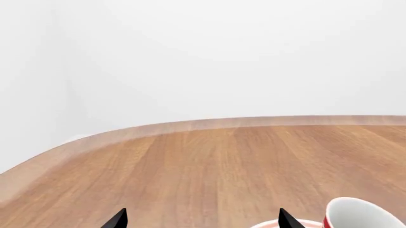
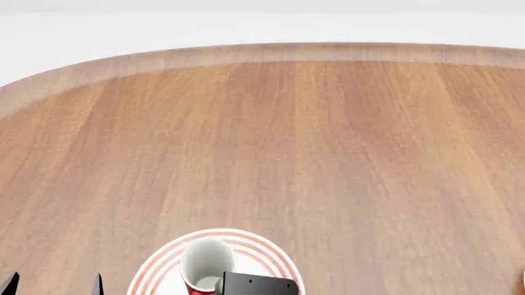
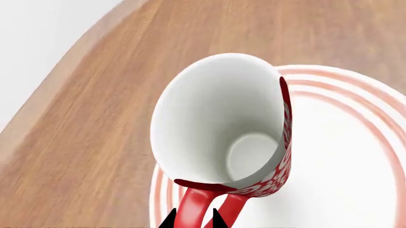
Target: Put the red mug on the left plate.
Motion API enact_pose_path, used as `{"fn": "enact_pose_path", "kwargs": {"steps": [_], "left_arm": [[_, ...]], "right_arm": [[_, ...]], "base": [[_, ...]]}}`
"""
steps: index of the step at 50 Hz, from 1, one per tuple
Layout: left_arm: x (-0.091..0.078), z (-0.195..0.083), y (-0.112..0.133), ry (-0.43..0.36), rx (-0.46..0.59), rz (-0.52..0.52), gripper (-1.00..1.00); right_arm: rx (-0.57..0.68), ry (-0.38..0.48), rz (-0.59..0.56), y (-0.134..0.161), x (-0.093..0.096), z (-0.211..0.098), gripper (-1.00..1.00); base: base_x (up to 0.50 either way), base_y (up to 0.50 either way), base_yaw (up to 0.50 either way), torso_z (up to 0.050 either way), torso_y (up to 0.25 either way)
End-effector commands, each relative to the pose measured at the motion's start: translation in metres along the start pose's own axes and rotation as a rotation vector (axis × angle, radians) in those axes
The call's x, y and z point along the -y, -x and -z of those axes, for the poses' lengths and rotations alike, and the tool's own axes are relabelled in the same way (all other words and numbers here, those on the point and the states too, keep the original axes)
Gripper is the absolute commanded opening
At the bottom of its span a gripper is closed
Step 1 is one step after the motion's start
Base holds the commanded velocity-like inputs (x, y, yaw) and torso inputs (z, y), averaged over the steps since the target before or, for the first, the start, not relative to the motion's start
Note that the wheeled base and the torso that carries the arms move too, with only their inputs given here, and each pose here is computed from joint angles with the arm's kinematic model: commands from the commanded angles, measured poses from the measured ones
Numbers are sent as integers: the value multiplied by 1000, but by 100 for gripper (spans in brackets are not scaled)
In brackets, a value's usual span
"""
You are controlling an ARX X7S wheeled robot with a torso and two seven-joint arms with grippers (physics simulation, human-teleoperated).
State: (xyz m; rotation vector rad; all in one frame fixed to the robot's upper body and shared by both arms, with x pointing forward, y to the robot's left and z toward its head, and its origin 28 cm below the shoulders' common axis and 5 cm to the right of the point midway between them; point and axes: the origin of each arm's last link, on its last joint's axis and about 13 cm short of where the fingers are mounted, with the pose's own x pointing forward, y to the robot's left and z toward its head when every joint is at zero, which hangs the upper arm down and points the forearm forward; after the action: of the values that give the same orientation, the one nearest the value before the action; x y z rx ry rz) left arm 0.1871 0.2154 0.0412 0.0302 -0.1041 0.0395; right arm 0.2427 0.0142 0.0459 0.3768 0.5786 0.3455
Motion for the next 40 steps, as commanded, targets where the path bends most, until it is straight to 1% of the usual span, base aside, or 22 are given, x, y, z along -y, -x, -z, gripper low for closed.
{"fn": "enact_pose_path", "kwargs": {"steps": [1, 40], "left_arm": [[-1, 0, 0, 1, 1, -2, 100], [-1, -1, 1, -1, 5, -5, 100]], "right_arm": [[-6, -24, -12, -4, 1, -1, -100], [-26, -58, 11, -15, 9, 2, -100]], "base": [[0, 0, 0, 0, 0], [0, 0, 0, 0, 0]]}}
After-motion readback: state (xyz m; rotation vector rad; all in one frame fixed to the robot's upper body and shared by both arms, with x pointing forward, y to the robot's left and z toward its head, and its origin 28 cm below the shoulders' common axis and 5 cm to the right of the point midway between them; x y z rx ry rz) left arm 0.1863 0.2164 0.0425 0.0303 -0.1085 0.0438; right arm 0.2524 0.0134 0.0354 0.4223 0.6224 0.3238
